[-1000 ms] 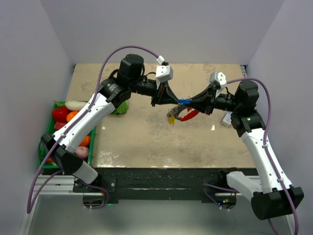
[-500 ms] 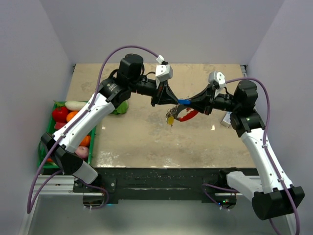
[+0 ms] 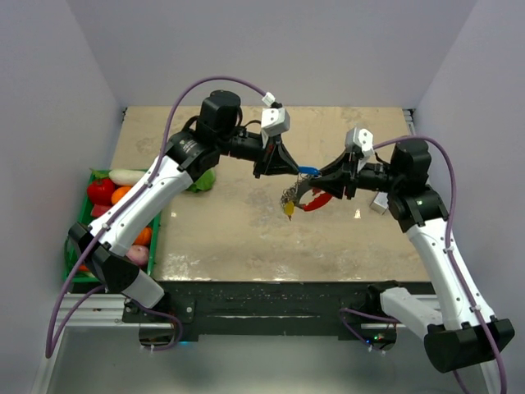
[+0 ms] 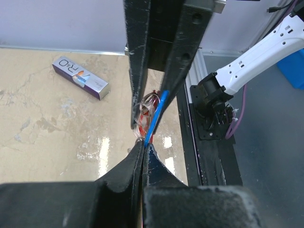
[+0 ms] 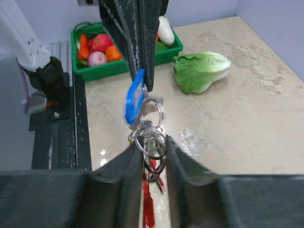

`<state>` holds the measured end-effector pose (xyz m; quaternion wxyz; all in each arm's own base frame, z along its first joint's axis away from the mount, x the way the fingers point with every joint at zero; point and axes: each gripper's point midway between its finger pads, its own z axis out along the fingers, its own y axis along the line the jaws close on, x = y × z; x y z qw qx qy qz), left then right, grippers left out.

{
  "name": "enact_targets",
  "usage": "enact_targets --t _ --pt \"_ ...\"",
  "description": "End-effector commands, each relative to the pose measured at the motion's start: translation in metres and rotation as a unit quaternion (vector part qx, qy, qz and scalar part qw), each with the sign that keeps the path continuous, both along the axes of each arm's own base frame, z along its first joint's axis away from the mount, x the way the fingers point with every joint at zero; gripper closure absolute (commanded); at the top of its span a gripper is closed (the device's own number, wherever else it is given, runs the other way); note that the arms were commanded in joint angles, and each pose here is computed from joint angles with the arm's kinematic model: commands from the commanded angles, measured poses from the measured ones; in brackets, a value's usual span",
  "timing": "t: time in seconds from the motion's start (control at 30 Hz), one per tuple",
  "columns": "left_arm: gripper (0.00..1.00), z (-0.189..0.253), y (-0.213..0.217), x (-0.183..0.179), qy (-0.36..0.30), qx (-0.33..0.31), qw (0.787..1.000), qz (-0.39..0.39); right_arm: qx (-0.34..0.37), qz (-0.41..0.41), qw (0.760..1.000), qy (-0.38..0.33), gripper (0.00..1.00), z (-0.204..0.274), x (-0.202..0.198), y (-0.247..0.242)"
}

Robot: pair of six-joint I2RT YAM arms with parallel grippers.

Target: Remove the keys from the keyring

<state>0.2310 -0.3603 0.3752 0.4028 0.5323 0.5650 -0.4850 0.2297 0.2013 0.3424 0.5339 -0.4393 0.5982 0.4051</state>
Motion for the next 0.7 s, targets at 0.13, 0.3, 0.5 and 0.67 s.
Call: enact_targets --t 0.13,0.3,0.5,0.67 --pt "1.00 0.036 0.007 -0.008 -0.055 -0.035 0.998 -0.013 -0.002 0.047 0.997 -0.053 0.49 0.040 -0.024 -0.001" --pt "1.00 0.038 0.009 -0.016 -0.061 -0.036 0.997 -0.032 0.010 0.066 0.997 -0.045 0.47 0.054 -0.018 -0.007" --pt "1.00 0.041 0.012 -0.024 -0.062 -0.040 0.996 -0.051 0.001 0.077 0.994 -0.082 0.45 0.057 -0.017 -0.007" --pt "1.00 0.043 0.013 -0.031 -0.056 -0.047 0.995 -0.072 -0.024 0.079 0.987 -0.139 0.46 0.050 -0.020 -0.010"
